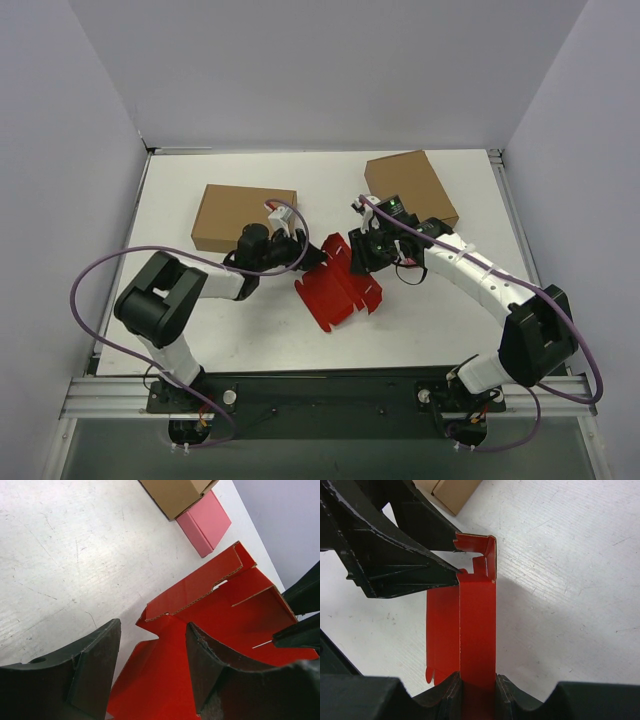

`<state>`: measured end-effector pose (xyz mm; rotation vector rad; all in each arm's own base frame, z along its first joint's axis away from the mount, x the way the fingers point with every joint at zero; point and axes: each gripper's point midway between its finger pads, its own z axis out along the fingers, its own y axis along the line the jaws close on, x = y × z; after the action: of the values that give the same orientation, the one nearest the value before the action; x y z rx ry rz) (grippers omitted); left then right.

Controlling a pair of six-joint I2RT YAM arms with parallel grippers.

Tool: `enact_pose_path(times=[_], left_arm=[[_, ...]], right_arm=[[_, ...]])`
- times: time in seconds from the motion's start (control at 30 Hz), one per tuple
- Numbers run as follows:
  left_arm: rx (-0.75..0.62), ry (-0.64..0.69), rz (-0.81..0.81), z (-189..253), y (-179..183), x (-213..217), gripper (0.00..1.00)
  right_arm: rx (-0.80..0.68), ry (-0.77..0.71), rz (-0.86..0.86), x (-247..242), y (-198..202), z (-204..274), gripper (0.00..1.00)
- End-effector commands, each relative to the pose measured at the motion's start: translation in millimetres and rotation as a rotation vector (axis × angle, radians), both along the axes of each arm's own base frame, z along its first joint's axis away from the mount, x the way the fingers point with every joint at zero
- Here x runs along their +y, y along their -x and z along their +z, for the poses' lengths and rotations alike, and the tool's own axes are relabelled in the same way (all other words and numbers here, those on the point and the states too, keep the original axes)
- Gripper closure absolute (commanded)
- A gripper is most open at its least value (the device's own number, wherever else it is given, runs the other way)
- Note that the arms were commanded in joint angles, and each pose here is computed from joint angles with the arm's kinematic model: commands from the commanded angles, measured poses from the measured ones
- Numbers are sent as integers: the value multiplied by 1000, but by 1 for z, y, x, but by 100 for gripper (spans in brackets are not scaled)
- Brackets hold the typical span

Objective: Fold the paper box
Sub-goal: Fold the paper box at the center of the board.

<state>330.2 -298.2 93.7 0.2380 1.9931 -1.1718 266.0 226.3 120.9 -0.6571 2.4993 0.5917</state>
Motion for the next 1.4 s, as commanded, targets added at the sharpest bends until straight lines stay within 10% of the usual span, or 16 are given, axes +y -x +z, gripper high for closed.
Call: enact_pose_path(times=[0.0,1.37], left_arm=[[-76,-5,7,11,-12,-8,36],[-65,13,-81,12,42,-30,44]], right_arm=[[3,-28,7,3,1,8,92],[-51,197,89,-10,2,-37,93]])
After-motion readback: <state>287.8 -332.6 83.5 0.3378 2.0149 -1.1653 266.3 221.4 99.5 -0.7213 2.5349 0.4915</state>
